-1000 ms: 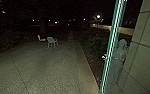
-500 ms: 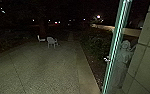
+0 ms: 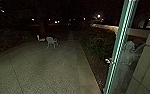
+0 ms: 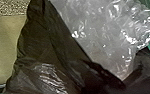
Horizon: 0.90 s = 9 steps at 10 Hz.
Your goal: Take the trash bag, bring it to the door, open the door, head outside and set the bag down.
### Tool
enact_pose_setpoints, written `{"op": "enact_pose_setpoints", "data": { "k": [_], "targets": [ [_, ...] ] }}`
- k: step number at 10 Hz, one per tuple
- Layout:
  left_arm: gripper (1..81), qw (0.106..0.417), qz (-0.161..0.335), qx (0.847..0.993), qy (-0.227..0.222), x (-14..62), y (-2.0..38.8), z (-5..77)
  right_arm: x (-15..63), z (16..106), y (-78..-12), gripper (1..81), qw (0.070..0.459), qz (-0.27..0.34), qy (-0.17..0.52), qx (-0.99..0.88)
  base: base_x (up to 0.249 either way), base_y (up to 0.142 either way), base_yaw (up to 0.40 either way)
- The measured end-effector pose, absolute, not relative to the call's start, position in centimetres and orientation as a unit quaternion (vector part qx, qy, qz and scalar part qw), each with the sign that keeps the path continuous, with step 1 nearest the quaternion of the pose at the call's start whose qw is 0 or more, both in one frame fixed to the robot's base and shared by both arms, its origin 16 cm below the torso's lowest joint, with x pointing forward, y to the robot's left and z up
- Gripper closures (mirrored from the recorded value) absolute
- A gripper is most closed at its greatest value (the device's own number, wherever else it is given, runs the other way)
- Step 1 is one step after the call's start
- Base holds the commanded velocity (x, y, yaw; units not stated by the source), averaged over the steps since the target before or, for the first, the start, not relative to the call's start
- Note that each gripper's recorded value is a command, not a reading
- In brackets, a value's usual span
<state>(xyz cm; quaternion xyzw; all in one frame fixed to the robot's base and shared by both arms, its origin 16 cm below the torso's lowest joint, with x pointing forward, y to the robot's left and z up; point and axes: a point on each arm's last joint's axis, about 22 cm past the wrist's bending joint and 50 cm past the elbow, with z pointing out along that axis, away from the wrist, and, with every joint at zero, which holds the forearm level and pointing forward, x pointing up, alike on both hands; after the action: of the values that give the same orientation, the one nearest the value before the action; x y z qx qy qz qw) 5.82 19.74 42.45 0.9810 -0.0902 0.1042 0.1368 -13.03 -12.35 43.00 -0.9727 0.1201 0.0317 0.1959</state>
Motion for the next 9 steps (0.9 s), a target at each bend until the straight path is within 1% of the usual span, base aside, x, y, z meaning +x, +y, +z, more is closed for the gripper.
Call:
{"op": "enact_pose_setpoints", "data": {
  "k": [9],
  "targets": [
    [81.1, 0.137, 0.105, 0.981, -0.09, 5.87, 19.67, 42.45, -12.97, 43.01, -12.33, 1.0, 0.196, 0.031, 0.119, -0.973, 0.14, 0.0, 0.0]
  ]
}}
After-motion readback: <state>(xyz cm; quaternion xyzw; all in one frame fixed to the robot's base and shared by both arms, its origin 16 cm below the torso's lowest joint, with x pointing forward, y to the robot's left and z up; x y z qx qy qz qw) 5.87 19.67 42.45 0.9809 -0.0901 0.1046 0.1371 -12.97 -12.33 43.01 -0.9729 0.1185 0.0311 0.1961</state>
